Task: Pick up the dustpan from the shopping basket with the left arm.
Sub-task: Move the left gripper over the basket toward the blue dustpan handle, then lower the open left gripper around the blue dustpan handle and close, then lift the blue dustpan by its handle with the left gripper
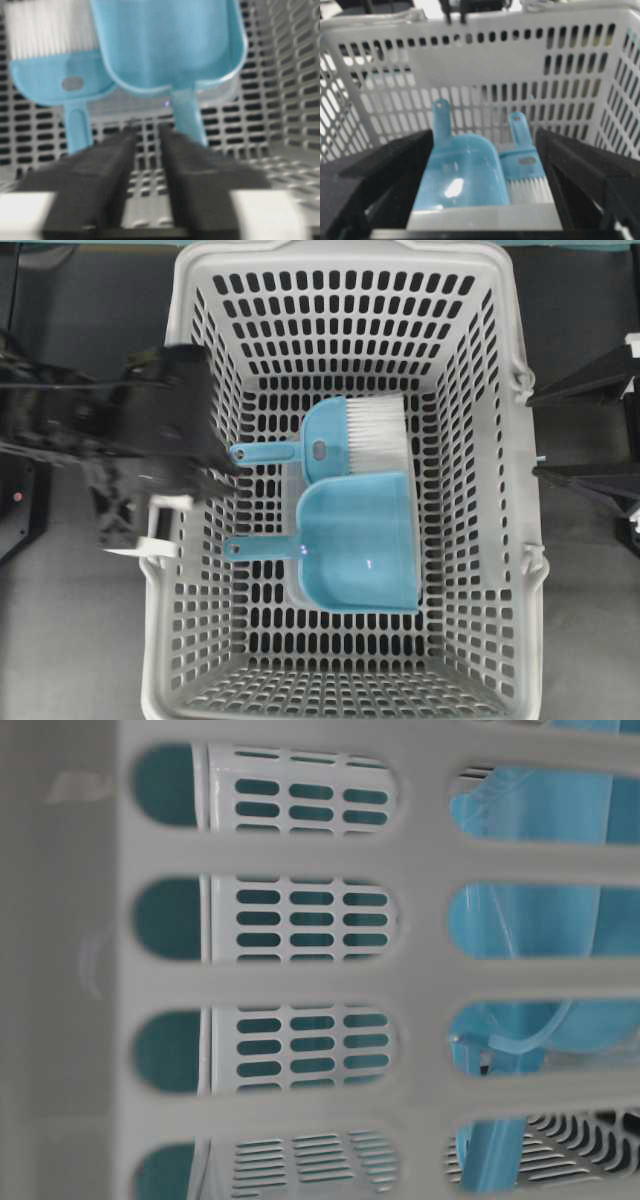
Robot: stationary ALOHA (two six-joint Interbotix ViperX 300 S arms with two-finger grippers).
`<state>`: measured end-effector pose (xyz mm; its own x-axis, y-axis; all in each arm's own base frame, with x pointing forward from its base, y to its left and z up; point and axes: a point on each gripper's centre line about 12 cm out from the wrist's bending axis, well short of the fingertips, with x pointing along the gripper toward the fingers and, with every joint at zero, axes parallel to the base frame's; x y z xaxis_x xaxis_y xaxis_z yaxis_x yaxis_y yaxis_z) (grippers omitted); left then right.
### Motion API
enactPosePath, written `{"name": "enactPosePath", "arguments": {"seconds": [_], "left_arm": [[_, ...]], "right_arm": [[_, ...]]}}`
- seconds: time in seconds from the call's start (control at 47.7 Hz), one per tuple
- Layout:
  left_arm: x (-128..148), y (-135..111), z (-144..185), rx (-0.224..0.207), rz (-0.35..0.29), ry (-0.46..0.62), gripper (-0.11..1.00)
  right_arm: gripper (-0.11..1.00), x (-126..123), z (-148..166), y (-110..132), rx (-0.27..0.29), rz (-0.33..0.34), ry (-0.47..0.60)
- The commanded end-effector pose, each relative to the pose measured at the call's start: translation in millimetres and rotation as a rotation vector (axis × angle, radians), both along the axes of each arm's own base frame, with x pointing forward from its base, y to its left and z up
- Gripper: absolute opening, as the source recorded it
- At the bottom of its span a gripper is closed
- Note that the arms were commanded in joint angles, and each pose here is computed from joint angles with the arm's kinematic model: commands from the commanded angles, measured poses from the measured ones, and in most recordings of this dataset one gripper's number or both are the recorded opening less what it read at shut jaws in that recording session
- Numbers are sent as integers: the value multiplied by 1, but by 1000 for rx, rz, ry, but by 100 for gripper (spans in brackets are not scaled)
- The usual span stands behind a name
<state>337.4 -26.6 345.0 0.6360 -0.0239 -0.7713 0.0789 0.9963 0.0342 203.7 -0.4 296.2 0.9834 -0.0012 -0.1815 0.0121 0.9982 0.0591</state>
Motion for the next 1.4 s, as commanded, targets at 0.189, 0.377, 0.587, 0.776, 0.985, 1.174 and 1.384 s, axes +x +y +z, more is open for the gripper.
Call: {"name": "enactPosePath", "arguments": {"seconds": [0.189,0.377,0.587,0.776,0.985,1.174,1.384], "left_arm": [[46,-14,-24,8,0,189,87],[69,-26,-61,18,-6,310,90],[72,-34,-102,24,0,411,90],[69,-36,-127,12,40,471,89],[65,-35,-138,4,62,489,87],[67,-37,-133,0,57,465,52],[63,-35,-92,-18,52,360,28]], "right_arm": [[78,2,11,-1,3,-4,-31],[78,1,10,0,3,-2,-29],[78,0,8,-1,6,-4,-26],[78,-1,5,-1,4,-4,-21],[78,-1,1,-1,4,-4,-14],[78,-1,-2,-1,6,-4,-6],[78,-2,-2,-1,6,-4,-8]]}}
